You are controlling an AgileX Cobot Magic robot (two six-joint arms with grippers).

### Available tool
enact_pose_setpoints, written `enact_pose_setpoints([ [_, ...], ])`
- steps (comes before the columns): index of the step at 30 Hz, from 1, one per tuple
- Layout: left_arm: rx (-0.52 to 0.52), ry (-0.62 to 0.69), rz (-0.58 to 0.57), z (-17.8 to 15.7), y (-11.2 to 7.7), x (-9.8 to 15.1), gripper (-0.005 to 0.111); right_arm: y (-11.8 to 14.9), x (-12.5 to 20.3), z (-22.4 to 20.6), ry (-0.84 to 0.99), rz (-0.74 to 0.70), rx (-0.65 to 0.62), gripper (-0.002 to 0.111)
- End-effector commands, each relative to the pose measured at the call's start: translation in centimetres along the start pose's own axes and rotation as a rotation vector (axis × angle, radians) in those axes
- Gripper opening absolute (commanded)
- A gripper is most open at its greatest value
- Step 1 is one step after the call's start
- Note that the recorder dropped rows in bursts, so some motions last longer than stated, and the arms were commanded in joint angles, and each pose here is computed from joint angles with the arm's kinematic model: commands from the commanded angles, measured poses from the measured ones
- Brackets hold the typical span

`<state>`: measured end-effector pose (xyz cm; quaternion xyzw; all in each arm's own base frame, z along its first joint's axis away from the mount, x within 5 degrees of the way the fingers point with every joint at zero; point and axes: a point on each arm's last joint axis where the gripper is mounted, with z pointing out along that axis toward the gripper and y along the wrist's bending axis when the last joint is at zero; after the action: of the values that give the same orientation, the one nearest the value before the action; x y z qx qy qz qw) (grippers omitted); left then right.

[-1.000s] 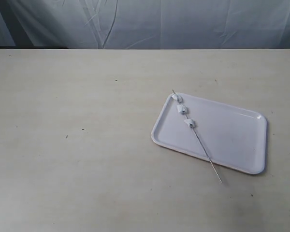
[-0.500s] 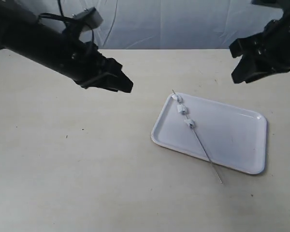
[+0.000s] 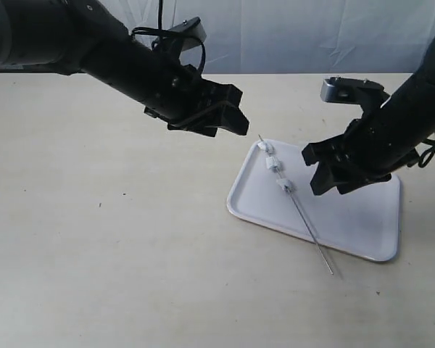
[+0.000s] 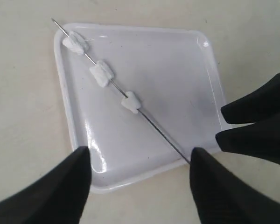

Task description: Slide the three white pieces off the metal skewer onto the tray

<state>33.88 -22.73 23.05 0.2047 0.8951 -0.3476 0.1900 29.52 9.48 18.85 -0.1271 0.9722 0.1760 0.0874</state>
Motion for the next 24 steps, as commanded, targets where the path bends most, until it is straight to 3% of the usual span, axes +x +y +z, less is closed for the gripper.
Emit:
enact_pose_setpoints([
  [1,-0.002,0.006,-0.025,0.9,0.5,-0.2,0.059,-0.7,0.5,2.1,0.027,0.013,0.018,0.044],
  [5,-0.022,0.008,-0.029,1.6,1.1,-0.1,0.059,-0.7,0.6,3.3,0.056,0.004,0.018,0.044],
  [13,-0.038,0.048,-0.052,3.3,2.4,0.6,0.059,2.3,0.7,6.5,0.053,-0.098,0.036,0.044],
  [24,-0.038,0.045,-0.036,3.3,2.4,0.5,0.059,1.9,0.8,7.4,0.072,-0.092,0.116,0.044],
])
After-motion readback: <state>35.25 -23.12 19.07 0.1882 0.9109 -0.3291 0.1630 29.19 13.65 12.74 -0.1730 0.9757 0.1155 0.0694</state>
